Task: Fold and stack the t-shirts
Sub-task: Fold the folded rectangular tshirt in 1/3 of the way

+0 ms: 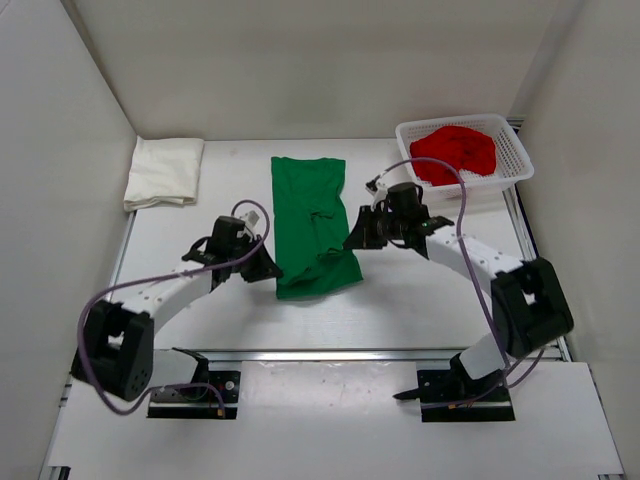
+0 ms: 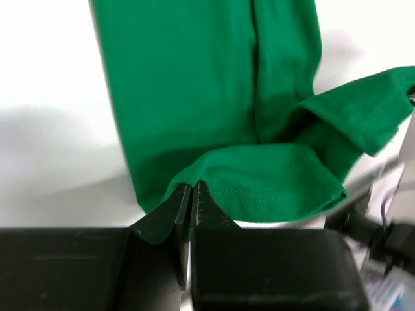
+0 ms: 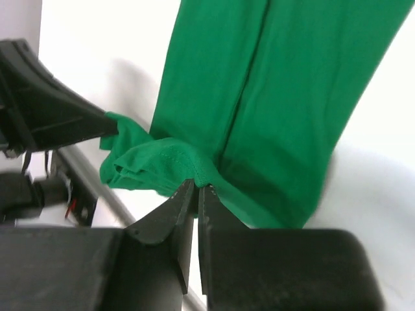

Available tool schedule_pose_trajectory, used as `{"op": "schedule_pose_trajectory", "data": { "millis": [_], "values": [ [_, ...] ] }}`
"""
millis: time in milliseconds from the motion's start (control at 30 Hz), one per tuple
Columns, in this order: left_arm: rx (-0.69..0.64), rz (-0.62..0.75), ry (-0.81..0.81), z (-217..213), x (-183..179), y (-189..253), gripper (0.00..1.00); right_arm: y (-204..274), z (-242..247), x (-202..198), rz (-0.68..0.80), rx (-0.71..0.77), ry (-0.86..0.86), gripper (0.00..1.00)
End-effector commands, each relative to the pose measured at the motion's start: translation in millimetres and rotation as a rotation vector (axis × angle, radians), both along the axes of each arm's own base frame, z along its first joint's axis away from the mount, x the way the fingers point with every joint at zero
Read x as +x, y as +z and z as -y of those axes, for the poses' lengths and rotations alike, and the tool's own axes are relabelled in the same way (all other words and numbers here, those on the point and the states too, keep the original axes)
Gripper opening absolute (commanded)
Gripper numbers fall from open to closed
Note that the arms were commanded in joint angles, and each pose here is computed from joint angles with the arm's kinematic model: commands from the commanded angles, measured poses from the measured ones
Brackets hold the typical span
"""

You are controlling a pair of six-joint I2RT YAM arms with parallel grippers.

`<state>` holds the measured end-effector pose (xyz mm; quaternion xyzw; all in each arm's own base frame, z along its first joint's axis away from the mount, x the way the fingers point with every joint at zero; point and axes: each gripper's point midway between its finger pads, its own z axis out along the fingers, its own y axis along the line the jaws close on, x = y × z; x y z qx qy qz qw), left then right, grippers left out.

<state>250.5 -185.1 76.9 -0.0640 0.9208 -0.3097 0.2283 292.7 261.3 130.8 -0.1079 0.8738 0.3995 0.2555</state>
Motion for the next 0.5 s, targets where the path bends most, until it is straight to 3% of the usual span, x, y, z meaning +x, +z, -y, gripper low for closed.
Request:
{"op": "schedule_pose_trajectory", "data": {
  "millis": [0, 133, 233, 467],
  "values": [
    [0.006, 0.134, 0.088, -5.0, 59.4, 25.3, 0.08, 0.2, 5.6, 47.8, 0.067, -0.013, -0.026, 0.0],
    [-0.008, 0.163, 0.152, -13.4, 104.3, 40.3, 0.08, -6.5, 4.9, 87.5, 0.048, 0.005, -0.036, 0.0],
    [0.023, 0.111, 0.161, -17.0, 128.1, 23.4, 0.09, -18.1, 4.4, 106.7, 0.032, -0.005, -0.031, 0.0],
    [0.013, 0.069, 0.186, -18.0, 158.0, -1.4, 0.09, -33.4, 3.3, 138.5, 0.021, -0.031, -0.029, 0.0]
  ]
}}
